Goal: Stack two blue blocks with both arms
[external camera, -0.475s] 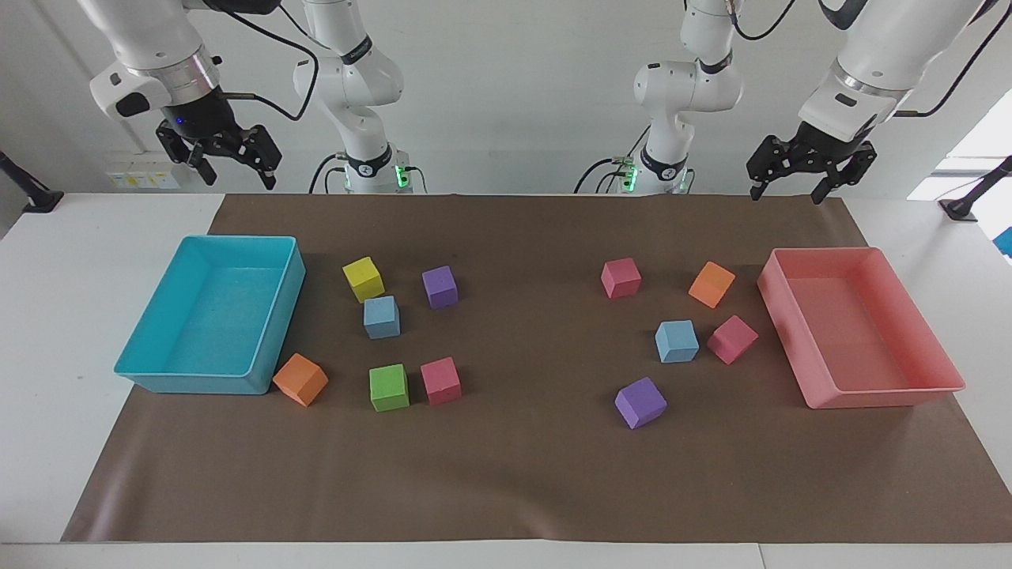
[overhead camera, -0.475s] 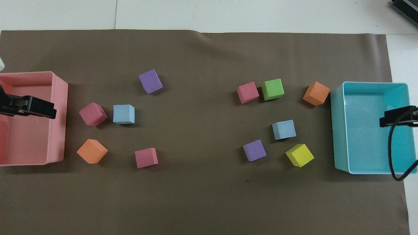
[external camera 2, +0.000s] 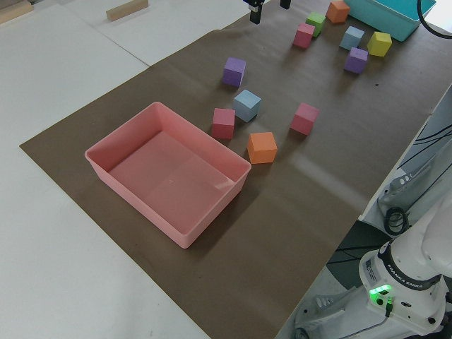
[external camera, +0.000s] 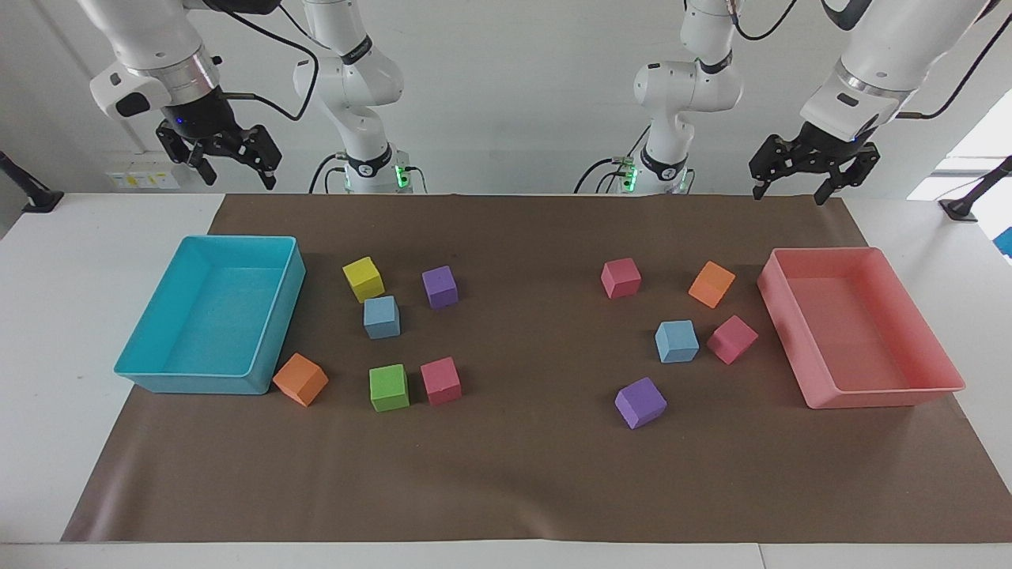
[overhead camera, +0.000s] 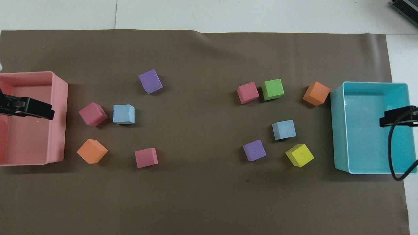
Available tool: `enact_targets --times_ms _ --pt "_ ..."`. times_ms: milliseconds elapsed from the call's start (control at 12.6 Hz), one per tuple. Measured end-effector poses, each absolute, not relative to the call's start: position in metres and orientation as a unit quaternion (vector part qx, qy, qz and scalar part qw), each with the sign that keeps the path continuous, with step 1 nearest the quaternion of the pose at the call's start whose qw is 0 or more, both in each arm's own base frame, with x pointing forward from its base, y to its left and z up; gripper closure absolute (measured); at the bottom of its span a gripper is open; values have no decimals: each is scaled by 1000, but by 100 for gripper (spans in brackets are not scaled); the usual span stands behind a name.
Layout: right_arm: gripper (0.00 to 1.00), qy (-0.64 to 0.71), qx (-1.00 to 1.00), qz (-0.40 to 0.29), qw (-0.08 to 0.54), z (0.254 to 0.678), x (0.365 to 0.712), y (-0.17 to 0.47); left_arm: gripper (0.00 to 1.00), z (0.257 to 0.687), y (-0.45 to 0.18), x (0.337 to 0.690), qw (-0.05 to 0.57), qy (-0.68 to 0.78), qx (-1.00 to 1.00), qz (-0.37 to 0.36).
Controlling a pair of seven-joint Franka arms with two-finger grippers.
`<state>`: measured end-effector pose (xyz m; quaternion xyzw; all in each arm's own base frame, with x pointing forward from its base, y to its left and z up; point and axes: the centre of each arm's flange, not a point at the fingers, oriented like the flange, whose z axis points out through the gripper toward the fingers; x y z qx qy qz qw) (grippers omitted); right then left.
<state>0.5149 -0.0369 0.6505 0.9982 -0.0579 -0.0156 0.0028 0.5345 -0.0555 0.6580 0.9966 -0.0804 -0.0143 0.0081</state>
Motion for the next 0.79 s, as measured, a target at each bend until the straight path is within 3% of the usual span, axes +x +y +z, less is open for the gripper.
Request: enact_targets --times_ms 792 --pt "0 -38 999 -31 3 648 511 -17 0 658 -53 534 8 -80 997 -16"
